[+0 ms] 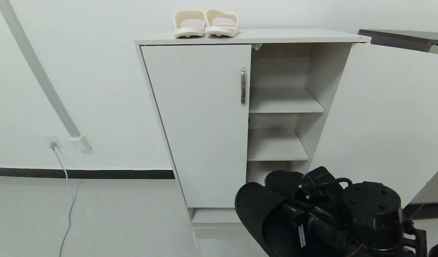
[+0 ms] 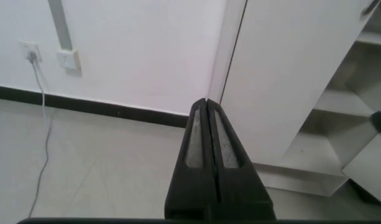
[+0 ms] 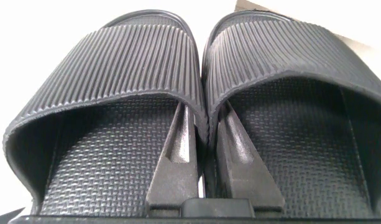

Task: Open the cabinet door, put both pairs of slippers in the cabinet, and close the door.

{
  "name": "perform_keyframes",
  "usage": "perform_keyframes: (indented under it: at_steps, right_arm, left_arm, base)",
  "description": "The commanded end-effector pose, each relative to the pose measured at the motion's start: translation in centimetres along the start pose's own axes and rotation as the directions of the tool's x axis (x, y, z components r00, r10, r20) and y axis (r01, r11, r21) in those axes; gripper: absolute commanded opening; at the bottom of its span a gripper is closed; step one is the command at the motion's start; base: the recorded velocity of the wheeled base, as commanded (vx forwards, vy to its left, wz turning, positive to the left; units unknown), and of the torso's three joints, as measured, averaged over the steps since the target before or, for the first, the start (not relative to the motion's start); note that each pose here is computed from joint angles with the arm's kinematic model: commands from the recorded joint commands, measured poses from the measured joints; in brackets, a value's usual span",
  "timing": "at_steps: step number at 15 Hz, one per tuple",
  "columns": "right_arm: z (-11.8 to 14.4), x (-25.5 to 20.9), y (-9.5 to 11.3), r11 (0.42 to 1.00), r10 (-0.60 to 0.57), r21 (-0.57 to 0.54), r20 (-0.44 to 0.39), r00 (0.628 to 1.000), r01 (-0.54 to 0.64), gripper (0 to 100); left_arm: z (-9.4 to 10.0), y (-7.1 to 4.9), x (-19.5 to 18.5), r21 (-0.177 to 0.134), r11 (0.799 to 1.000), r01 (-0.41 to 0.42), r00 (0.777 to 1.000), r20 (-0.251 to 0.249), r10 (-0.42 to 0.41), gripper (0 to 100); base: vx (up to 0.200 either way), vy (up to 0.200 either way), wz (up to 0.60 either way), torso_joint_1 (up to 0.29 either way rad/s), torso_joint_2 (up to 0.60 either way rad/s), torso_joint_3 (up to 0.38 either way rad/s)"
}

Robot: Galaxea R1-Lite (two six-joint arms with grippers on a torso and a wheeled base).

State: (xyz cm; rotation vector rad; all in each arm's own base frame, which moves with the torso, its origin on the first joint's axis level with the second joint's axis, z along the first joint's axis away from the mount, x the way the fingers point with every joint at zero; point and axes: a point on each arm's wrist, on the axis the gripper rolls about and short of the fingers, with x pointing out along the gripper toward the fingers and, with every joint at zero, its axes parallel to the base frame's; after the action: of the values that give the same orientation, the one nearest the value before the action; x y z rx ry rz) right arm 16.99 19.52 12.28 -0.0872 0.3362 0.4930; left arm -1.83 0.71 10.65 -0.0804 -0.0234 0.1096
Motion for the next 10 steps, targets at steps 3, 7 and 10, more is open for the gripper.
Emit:
perform_keyframes:
  at_steps: [3, 7, 10]
  right_arm:
    - [-0.2, 0.3, 0.2, 1.0, 0.003, -0.005, -0.009, 1.0, -0.003, 0]
    - [-0.3, 0.2, 0.4, 1.0, 0.013, -0.01, -0.008, 1.0, -0.013, 0]
    - [-0.4, 0.3, 0.6, 1.0, 0.018, -0.012, -0.014, 1.0, -0.019, 0]
  left_arm:
    - [-2.3, 0.2, 0.2, -0.003, 0.998, -0.059, 0.998, -0.038, 0.059, 0]
    - [-2.7, 0.0, -0.6, 0.054, 0.997, -0.062, 0.998, 0.019, 0.062, 0]
    - [-3.1, -0.5, -0.6, 0.079, 0.986, 0.15, 0.988, -0.034, -0.148, 0]
  base:
    - [0.0, 0.0, 0.0, 0.0, 0.0, 0.0]
    - [0.0, 0.0, 0.0, 0.0, 0.0, 0.0]
    - [0.0, 0.0, 0.0, 0.0, 0.0, 0.0]
